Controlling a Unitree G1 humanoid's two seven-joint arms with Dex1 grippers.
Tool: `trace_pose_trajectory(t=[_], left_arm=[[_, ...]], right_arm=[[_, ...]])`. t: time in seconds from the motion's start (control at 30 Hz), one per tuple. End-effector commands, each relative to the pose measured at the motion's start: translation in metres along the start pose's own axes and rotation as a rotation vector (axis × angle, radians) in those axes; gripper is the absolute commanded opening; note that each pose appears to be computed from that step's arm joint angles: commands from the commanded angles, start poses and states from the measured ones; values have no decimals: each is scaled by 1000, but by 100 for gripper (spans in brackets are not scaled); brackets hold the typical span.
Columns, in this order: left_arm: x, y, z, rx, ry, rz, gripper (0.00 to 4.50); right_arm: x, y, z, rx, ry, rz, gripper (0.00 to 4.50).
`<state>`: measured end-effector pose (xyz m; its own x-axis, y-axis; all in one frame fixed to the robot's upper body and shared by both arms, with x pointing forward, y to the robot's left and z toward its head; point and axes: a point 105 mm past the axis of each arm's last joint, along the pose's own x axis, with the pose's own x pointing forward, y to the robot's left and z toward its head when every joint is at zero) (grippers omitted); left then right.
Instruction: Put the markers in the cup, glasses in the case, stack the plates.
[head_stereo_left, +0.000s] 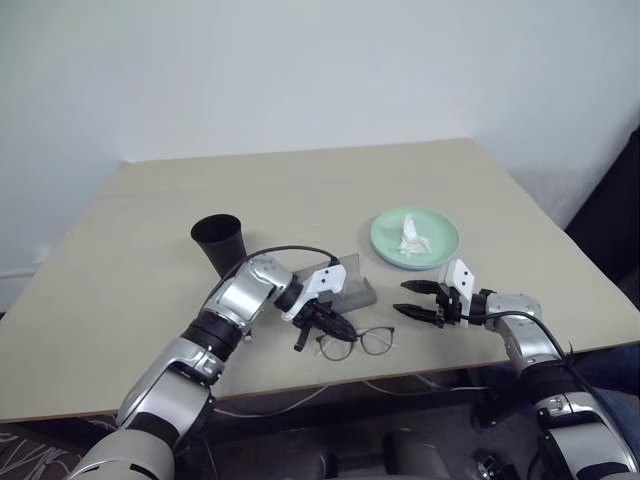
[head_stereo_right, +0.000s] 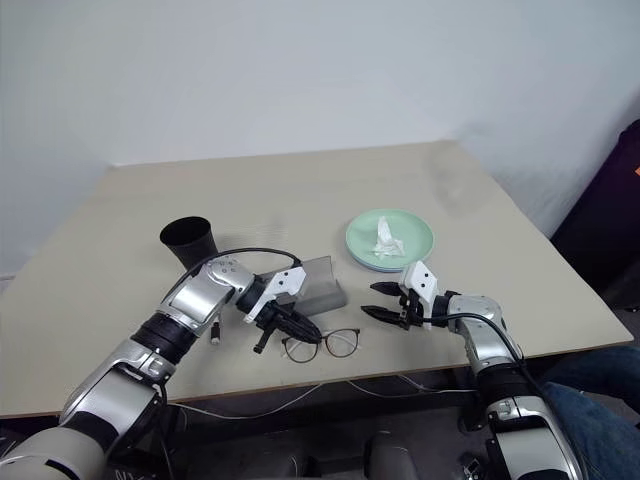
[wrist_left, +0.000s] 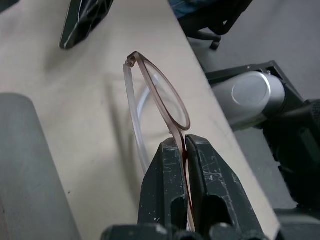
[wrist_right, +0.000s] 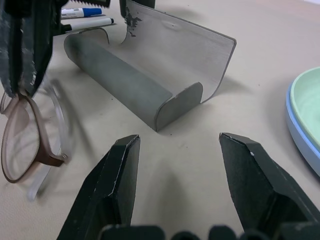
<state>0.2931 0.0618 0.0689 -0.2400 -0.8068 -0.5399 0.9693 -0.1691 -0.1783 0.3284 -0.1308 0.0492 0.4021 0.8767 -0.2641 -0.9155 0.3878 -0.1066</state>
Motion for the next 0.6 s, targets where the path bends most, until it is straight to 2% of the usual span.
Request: trace_pose_trajectory(t=[0.03, 0.23, 0.4, 0.5, 0.6], left_arm=[[-14, 0, 17, 34, -62, 34, 2], [-36, 1, 44, 52, -187, 88, 2], [-61, 16, 65, 124, -233, 237, 2], [-76, 35, 63, 167, -180, 379, 2], [-87, 53, 50, 207, -77, 490, 2]], right_arm=[[-2, -12, 16, -56, -29, -29, 275], [-4, -20, 14, -61, -10, -54, 275], [-5, -22, 13, -64, -2, -42, 275], [-5, -16, 14, -68, 1, 1, 275], [-4, -9, 15, -77, 1, 48, 275]])
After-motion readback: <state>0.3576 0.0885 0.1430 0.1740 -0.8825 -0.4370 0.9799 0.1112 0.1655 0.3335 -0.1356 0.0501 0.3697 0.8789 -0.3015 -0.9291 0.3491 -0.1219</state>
